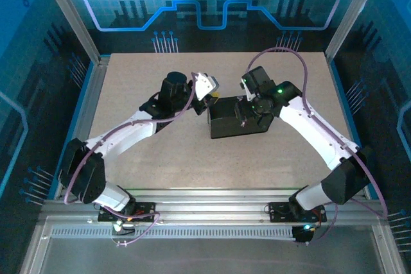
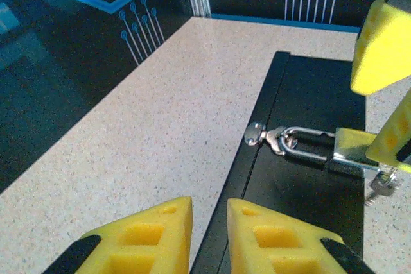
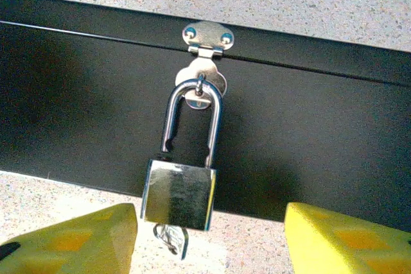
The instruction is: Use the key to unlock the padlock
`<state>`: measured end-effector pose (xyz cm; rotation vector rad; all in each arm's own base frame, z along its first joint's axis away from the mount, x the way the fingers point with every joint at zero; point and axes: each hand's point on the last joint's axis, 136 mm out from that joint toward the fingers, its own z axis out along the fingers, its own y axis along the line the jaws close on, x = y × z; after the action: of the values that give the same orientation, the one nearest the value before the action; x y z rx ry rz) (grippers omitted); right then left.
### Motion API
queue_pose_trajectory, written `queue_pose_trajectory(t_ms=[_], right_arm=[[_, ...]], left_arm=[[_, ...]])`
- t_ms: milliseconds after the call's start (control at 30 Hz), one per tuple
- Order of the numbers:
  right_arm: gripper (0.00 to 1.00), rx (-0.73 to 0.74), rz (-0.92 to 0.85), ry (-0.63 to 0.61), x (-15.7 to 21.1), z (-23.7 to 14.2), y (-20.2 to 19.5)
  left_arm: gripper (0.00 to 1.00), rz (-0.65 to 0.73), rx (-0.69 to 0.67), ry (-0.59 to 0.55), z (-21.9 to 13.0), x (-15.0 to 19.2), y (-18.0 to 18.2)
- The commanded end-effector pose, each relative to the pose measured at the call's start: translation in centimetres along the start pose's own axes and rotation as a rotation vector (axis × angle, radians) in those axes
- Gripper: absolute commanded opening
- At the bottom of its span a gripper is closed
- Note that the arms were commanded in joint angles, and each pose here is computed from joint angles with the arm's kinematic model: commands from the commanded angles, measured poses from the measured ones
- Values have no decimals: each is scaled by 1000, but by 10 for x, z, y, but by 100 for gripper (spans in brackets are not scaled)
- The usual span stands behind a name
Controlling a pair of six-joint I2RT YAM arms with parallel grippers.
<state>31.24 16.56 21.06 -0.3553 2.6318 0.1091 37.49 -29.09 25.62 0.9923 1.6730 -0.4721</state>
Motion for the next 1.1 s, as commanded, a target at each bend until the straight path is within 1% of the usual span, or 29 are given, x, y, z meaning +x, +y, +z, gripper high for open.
queue_pose_trajectory(t_ms=[0,233,367,467,500,567,667,700,767,833,933,1067], right_arm=[[63,7,-36,-9,-2,10,5],[62,-66,1,-44,-12,9,18],[59,-44,6,14,-4,21,16],[55,-47,31,47,5,29,14],[53,-53,37,51,7,31,14],[46,-68,55,67,10,34,13],[29,-95,100,65,10,32,11],[25,-115,125,59,9,29,10],[21,-185,189,41,4,22,9],[19,-311,284,26,-4,13,8],[17,-513,405,2,-17,-2,8],[17,-710,494,-6,-29,-16,6]], left_arm=[[22,-29,-20,8,0,-3,8],[22,-36,-17,23,3,3,9],[22,-40,-20,24,3,3,9],[22,-38,-24,27,2,3,10],[22,-35,-26,26,2,3,10],[22,-35,-30,28,1,4,11],[22,-38,-36,29,0,4,12],[22,-42,-37,29,0,4,12],[22,-45,-38,30,-1,3,12],[22,-51,-39,30,-1,2,12],[22,-61,-32,25,-1,1,11],[21,-72,-18,16,-1,-2,10]])
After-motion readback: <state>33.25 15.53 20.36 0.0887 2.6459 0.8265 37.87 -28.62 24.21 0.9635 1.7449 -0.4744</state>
